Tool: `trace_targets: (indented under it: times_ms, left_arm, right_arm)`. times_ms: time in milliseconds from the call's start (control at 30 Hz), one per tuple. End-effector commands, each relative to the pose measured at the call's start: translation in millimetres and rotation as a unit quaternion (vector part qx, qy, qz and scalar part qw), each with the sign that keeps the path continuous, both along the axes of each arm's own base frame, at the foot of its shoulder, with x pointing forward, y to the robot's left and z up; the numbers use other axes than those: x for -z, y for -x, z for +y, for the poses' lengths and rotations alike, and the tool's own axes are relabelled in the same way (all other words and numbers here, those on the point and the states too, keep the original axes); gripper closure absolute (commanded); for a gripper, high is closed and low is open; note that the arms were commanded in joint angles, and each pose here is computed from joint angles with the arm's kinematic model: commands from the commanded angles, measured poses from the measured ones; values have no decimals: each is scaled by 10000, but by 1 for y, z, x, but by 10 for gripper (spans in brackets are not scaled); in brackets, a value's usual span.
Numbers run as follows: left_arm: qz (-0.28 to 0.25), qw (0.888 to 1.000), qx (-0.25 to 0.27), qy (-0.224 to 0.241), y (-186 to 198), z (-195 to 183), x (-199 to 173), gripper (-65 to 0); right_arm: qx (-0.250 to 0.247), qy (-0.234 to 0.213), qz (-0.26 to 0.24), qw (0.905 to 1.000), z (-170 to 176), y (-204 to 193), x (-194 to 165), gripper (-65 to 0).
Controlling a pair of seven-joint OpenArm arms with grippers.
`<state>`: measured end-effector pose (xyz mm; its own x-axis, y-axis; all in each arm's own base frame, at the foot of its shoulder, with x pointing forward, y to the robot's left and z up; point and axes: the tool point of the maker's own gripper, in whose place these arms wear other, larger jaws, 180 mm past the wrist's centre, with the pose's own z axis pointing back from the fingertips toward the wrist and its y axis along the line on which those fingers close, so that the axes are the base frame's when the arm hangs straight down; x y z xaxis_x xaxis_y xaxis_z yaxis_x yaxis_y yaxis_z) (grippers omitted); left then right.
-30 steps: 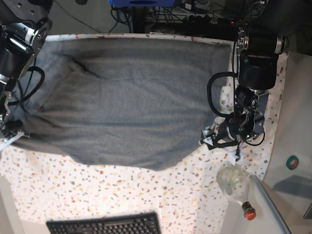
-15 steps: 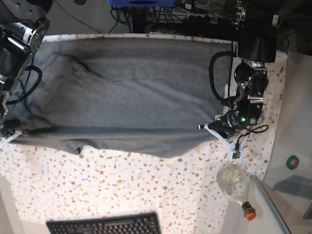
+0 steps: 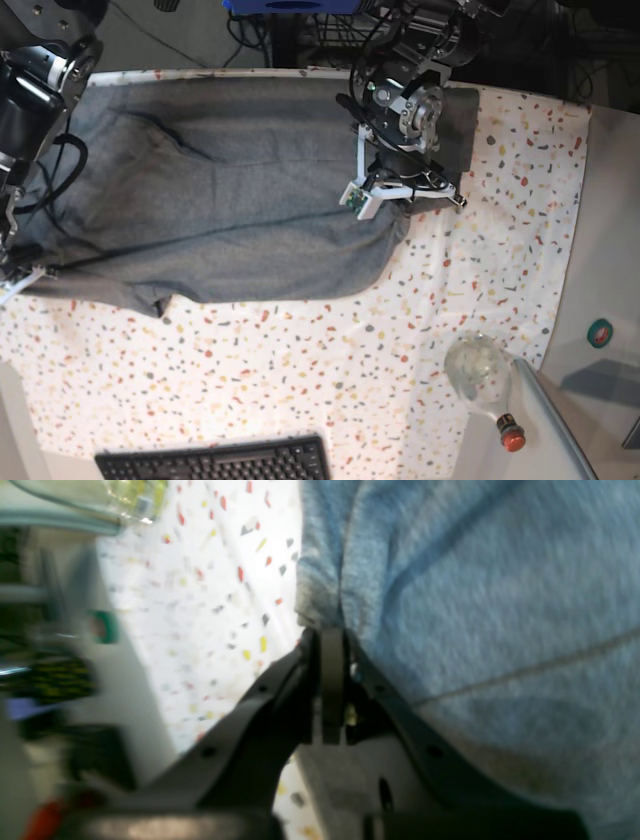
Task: Layout the t-shirt on the table in an organized manner, then fold the t-shirt properly
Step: 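Lift the hem with the left gripper and fold it toward the collar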
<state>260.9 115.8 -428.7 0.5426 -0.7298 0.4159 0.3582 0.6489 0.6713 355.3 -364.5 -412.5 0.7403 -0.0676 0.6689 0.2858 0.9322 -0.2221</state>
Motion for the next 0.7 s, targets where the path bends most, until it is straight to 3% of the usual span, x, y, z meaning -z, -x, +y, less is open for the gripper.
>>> trace_targets:
  times_ms: [0,100,233,367,533,667]
  left_arm:
    - [-377,9992,59,-136,-8,-1,-17,0]
    - [-779,9968,122,-149,-8,-12,-37,0]
    - [-1376,9903,70,186,-21,-21,-82,0]
    - [-1575,9867,44,394,-26,-33,-98,0]
    - [-1067,9891,820,590,3,-94,-67,0]
    - [-564,9904,1176,460,29,-112,-32,0]
  right_arm:
    - [28,169,-291,9994,-11,-13,-22,0]
    - [28,169,-291,9994,-11,-13,-22,0]
    - [27,160,-284,9995,-10,-13,-21,0]
    - [27,160,-284,9995,-10,-13,-21,0]
    - [29,158,-276,9995,-10,-13,-21,0]
    - [29,158,-276,9995,-10,-13,-21,0]
